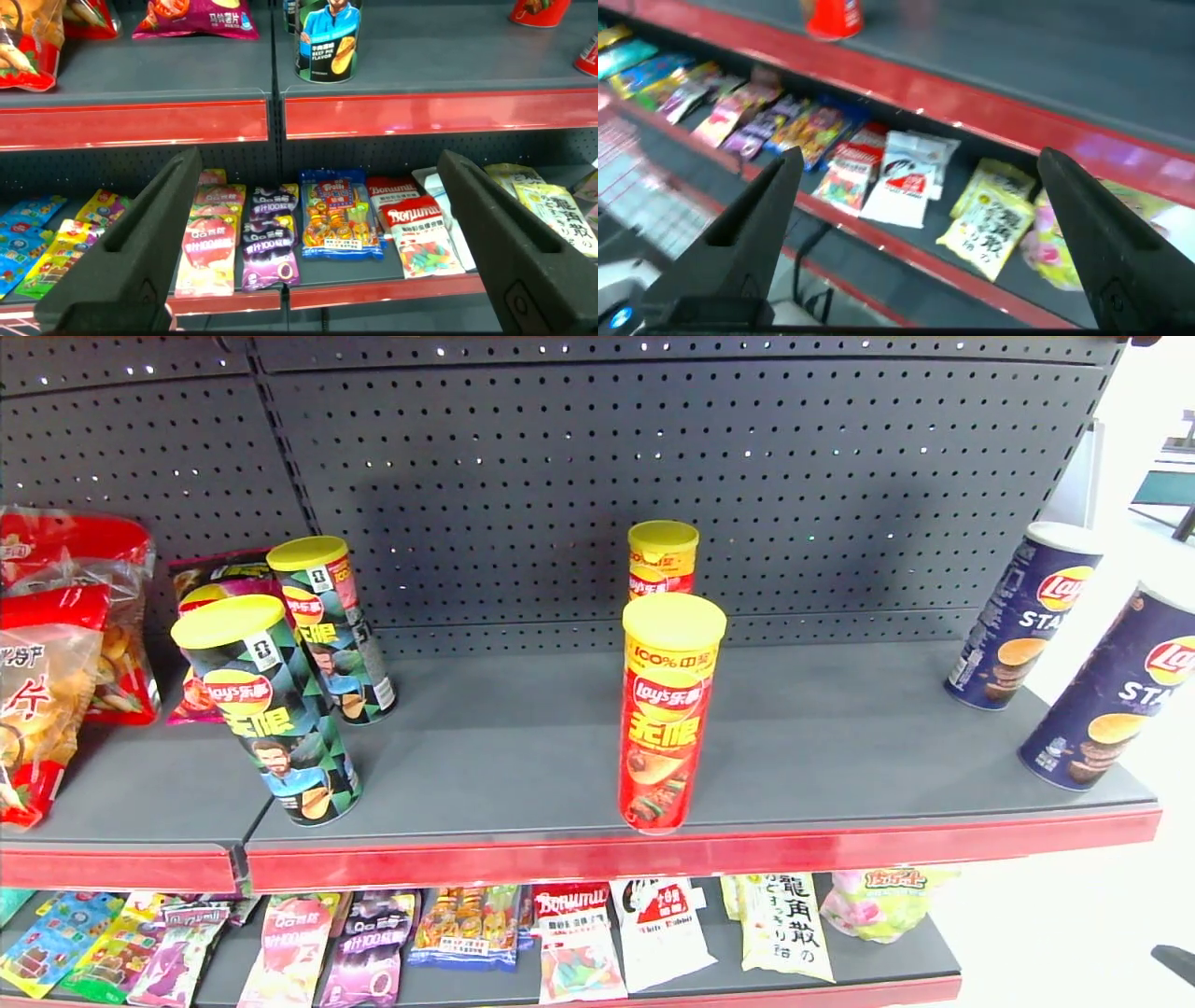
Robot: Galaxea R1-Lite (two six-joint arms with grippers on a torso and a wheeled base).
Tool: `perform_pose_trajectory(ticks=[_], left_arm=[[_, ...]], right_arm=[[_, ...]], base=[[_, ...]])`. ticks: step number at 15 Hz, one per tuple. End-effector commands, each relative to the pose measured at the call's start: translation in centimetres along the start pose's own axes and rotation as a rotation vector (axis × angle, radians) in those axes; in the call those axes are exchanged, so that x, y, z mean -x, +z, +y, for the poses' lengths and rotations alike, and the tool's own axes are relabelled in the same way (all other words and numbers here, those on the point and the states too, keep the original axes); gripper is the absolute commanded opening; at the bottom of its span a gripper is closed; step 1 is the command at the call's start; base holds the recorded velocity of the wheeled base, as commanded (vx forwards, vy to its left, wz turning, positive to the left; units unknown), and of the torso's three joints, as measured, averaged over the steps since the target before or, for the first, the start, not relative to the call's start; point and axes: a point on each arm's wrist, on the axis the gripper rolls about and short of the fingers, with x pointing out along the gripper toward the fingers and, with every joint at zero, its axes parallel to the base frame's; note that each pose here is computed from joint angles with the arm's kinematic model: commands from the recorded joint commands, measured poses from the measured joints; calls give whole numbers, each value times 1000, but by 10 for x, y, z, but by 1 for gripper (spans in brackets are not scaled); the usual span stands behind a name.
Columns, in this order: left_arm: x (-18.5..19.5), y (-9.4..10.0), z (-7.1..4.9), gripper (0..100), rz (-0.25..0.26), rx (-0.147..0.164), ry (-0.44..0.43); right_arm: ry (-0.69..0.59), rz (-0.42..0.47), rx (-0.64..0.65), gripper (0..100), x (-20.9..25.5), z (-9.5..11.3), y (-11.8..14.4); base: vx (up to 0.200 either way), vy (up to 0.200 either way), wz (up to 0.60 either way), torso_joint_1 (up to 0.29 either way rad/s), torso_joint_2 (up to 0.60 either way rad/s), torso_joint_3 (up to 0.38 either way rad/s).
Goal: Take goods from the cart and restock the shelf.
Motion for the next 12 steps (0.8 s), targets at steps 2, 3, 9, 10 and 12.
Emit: perform_pose_trajectory(ticks=[2, 3, 9, 10, 12], left_arm=[[0, 0, 0, 100, 0, 0, 0], [0, 0, 0, 100, 0, 0, 0], [0, 0, 0, 100, 0, 0, 0], [0, 0, 0, 100, 0, 0, 0], [0, 0, 0, 100, 0, 0, 0]], right_arm=[[-94, -97, 15, 100, 15, 5, -14], [-136, -96, 18, 100, 19, 7, -20], [-345, -134, 60, 100, 29, 14, -35], [-371, -131, 59, 100, 30, 14, -35], [-384, -124, 14, 100, 30, 13, -36]], base=[[0, 0, 0, 0, 0, 0], [0, 0, 0, 0, 0, 0], [0, 0, 0, 0, 0, 0], [0, 0, 0, 0, 0, 0], [0, 0, 0, 0, 0, 0]])
